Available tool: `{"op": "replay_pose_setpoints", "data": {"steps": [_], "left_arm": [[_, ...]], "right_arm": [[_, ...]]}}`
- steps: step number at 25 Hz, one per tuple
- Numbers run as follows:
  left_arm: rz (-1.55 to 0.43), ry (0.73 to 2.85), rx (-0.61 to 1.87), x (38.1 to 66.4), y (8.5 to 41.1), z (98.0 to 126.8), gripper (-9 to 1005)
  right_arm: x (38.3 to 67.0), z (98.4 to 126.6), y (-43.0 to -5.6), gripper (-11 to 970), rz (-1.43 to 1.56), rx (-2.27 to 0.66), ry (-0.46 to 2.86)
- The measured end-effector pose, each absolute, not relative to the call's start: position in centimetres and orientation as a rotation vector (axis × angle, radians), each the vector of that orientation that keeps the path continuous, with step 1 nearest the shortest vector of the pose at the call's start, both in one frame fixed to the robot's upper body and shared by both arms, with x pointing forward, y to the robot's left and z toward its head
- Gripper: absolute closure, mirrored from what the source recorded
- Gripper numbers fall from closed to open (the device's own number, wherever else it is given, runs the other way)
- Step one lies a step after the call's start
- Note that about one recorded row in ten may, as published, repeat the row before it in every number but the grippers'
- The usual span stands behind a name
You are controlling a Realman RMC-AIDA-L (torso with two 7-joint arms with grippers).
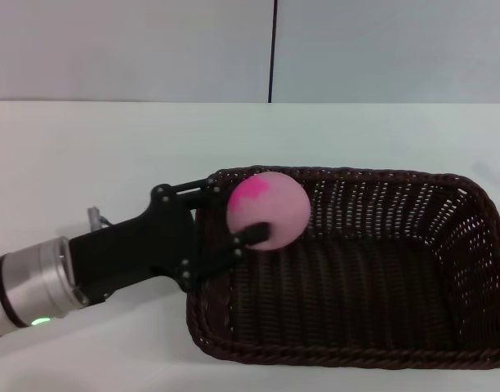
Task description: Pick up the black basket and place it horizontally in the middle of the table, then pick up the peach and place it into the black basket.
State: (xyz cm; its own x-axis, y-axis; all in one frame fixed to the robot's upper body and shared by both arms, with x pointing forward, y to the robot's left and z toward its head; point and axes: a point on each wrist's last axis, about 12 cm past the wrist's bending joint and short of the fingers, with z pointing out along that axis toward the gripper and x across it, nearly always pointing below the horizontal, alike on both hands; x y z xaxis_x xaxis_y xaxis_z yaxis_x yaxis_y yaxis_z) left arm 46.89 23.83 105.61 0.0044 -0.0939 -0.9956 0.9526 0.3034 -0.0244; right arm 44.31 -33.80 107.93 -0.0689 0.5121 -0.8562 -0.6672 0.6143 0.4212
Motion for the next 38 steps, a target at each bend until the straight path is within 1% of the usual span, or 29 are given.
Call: {"op": "replay_pose_setpoints", "data": {"steps": [3,8,10,13,15,17,18,20,21,22,23,24,25,26,28,32,34,38], "left_arm": [[-1.017,1.297,0.931,46.8,23.2,105.2,585],[-0.962,1.311,0.93,46.8,23.4,104.7,416],[-0.913,1.314,0.904,46.9,23.8,104.6,178],[-0.866,1.321,0.856,46.9,24.3,104.4,169],[-0.782,1.328,0.742,47.0,25.6,104.2,162],[-0.753,1.329,0.7,46.9,26.1,104.1,156],[-0.638,1.338,0.536,46.8,27.8,103.8,156],[-0.545,1.345,0.445,46.5,29.0,103.4,156],[-0.545,1.345,0.445,46.5,29.0,103.4,156],[-0.508,1.346,0.417,46.4,29.5,103.3,156],[-0.413,1.347,0.352,46.0,30.5,103.0,156],[-0.38,1.348,0.329,45.9,30.9,102.9,156],[-0.336,1.353,0.295,45.6,31.4,102.7,156],[-0.336,1.353,0.295,45.6,31.4,102.7,156],[-0.251,1.355,0.206,45.0,32.5,102.5,156],[-0.236,1.35,0.185,44.8,32.8,102.5,156],[-0.168,1.324,0.104,44.1,34.1,102.7,156],[-0.145,1.318,0.085,43.9,34.5,102.8,156]], "right_arm": [[44.4,107.8,-33.5,261,0.969,-0.161,1.319],[44.3,107.6,-33.4,261,0.947,-0.17,1.301],[44.2,107.6,-33.6,261,0.921,-0.178,1.288],[44.0,107.5,-33.7,261,0.901,-0.18,1.277],[43.7,107.4,-33.7,261,0.882,-0.183,1.255],[43.3,107.2,-33.6,261,0.844,-0.195,1.224],[43.1,107.0,-33.5,261,0.814,-0.202,1.209],[42.5,106.5,-33.4,261,0.738,-0.202,1.183],[42.3,106.2,-33.5,261,0.709,-0.193,1.178],[42.0,105.9,-33.5,261,0.672,-0.17,1.177],[41.6,105.5,-33.7,261,0.63,-0.134,1.176],[40.7,104.8,-34.1,261,0.547,-0.048,1.175],[40.7,104.8,-34.1,261,0.547,-0.048,1.175],[40.2,104.5,-34.4,261,0.501,-0.006,1.168],[38.7,103.9,-35.1,261,0.387,0.104,1.153],[36.6,103.3,-36.2,261,0.227,0.23,1.138],[35.9,103.2,-36.7,261,0.169,0.255,1.143],[35.7,103.2,-37.1,261,0.146,0.263,1.142]]}}
